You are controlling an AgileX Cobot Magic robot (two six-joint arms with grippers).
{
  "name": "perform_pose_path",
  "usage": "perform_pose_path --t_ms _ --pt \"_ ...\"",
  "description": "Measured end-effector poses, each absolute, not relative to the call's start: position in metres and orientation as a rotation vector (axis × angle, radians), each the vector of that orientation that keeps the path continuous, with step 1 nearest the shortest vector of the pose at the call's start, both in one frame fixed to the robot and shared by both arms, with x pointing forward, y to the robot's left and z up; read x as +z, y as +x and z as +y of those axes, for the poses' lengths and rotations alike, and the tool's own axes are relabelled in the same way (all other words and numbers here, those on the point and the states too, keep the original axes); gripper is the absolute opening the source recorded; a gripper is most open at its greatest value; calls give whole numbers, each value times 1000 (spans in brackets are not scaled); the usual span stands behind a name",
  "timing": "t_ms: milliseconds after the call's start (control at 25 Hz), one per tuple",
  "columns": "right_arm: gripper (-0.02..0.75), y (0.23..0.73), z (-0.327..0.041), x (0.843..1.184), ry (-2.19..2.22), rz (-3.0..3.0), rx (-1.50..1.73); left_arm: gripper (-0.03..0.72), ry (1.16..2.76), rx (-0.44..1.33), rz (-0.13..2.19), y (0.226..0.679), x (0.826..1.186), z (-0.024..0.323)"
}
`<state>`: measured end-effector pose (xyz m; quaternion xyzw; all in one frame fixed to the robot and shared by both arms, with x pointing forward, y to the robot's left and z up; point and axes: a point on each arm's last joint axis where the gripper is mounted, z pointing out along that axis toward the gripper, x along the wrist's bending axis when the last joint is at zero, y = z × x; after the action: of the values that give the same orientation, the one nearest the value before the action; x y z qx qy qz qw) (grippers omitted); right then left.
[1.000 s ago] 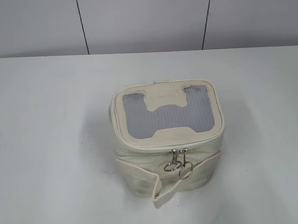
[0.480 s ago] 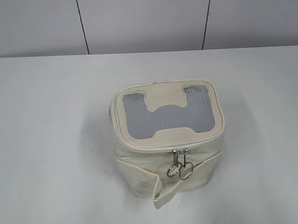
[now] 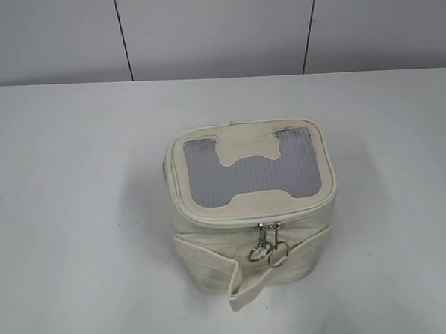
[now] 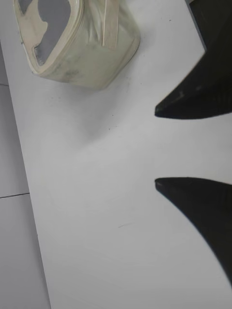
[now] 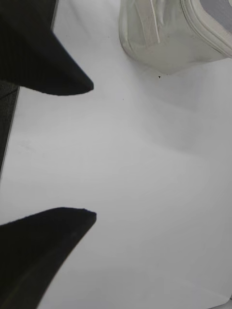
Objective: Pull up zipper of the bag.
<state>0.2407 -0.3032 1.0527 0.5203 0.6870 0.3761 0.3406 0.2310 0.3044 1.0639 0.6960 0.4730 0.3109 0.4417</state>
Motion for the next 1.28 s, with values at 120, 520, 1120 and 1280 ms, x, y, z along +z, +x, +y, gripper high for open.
perform_pose_path --t_ms 120,520,1120,1280 --pt "566 241 -303 1053 1353 1788 979 316 1727 772 1174 231 1064 304" --pt "566 241 -303 1053 1353 1788 980 309 1727 772 1174 231 1064 304" --pt "566 239 -303 1053 1499 1597 872 307 1575 944 1445 230 1064 302" --pt "566 234 -304 1053 1480 1559 892 307 1556 962 1465 229 1064 302"
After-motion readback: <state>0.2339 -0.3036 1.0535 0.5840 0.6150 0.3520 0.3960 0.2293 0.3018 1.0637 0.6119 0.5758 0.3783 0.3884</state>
